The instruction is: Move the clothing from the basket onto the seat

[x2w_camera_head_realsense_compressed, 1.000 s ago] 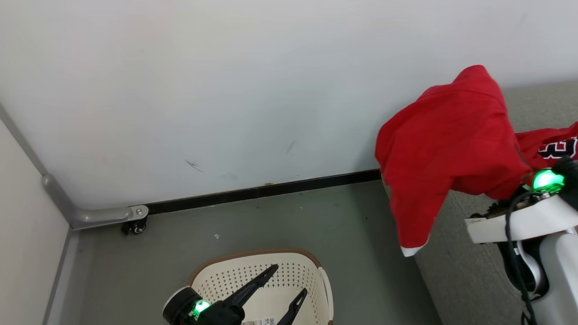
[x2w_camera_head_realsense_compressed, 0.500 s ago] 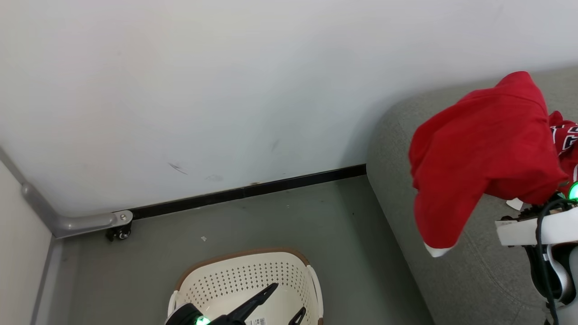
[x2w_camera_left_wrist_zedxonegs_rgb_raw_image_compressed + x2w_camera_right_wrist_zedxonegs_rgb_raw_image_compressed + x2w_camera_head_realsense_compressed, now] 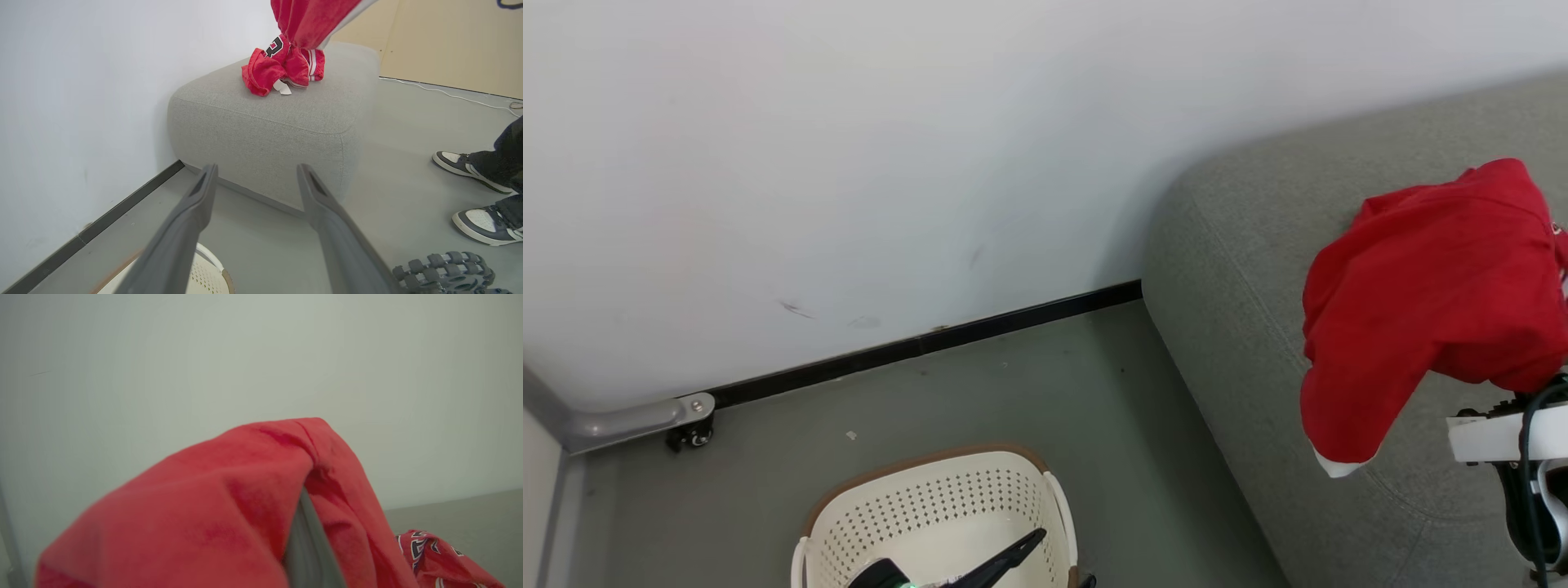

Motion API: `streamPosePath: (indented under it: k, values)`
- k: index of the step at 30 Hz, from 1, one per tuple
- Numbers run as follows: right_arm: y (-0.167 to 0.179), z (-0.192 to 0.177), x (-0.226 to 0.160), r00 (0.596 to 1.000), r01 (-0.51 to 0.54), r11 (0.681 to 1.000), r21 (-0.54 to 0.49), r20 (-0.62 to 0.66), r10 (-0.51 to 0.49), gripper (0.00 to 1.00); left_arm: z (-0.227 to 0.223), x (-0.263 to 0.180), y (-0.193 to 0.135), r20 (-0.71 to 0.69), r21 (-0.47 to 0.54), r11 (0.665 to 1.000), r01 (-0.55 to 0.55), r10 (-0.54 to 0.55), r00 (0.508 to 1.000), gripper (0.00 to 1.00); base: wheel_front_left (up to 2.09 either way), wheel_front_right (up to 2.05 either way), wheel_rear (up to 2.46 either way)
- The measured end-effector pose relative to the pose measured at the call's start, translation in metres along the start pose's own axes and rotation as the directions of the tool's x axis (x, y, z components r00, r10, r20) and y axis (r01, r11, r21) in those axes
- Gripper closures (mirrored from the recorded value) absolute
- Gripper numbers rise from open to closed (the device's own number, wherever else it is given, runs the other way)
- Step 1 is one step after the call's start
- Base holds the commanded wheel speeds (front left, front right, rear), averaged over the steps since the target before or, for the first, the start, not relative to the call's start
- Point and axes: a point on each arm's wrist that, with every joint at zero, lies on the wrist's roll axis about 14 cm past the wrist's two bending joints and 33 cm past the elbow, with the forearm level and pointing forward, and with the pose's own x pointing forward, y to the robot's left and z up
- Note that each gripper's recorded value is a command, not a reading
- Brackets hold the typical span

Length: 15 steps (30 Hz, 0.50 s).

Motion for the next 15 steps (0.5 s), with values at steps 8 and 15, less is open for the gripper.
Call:
streamPosePath:
  k: [8, 15]
  values:
    - [-0.028, 0.0, -0.019, 0.996, 0.084, 0.995, -0.048, -0.024, -0.086, 1.0, -0.007, 0.011, -0.015, -0.019, -0.017, 0.997, 0.075, -0.075, 0.997, 0.0, 0.0, 0.0, 0.0]
    - [-0.05, 0.0, -0.037, 0.986, 0.154, 0.984, -0.084, -0.048, -0.158, 1.0, -0.011, 0.022, -0.028, -0.026, -0.032, 0.989, 0.142, -0.143, 0.989, 0.0, 0.0, 0.0, 0.0]
